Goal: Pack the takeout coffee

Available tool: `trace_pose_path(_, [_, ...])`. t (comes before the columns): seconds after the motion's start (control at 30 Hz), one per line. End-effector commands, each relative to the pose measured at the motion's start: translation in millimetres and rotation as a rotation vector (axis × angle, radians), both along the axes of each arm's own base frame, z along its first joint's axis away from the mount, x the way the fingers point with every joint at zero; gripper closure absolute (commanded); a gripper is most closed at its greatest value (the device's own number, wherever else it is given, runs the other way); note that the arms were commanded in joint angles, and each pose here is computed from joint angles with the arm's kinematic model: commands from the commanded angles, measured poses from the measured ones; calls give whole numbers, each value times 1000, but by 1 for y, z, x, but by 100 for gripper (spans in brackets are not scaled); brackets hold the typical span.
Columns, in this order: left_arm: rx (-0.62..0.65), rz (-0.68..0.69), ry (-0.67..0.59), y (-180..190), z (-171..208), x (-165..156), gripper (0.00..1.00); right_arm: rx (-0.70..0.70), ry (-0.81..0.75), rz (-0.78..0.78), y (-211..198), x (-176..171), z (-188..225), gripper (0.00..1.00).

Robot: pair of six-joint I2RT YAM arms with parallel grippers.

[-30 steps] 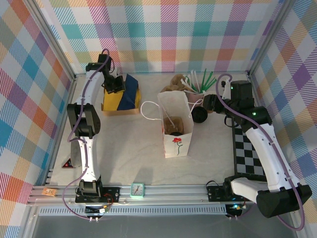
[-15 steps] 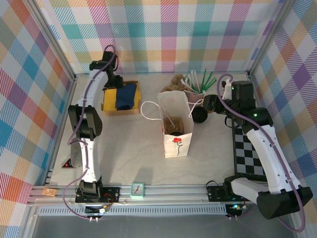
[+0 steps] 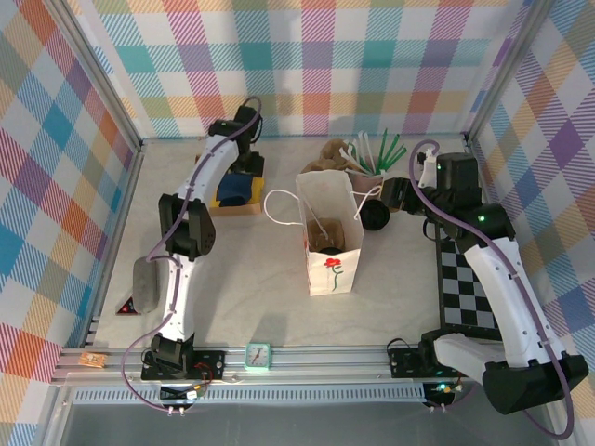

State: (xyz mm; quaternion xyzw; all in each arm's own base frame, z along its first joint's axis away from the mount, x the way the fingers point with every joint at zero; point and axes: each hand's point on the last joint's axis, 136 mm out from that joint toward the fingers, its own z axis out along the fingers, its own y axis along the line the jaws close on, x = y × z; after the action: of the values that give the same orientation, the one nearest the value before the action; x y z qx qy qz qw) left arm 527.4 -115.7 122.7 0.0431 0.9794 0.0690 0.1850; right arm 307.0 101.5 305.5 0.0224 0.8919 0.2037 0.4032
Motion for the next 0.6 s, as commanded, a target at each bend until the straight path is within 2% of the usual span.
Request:
trace_pose_path(0.0, [45,23,8,8,-2,-4,26,2,-4,5,-1,-2,1,30])
trace_pose_path(0.3, [29,20,57,2,-30,-3,26,2,2,7,0,0,-1,30])
trace_pose_path(0.57, [50,30,50,3,-41,2,27,-5,5,5,-1,-1,-4,30])
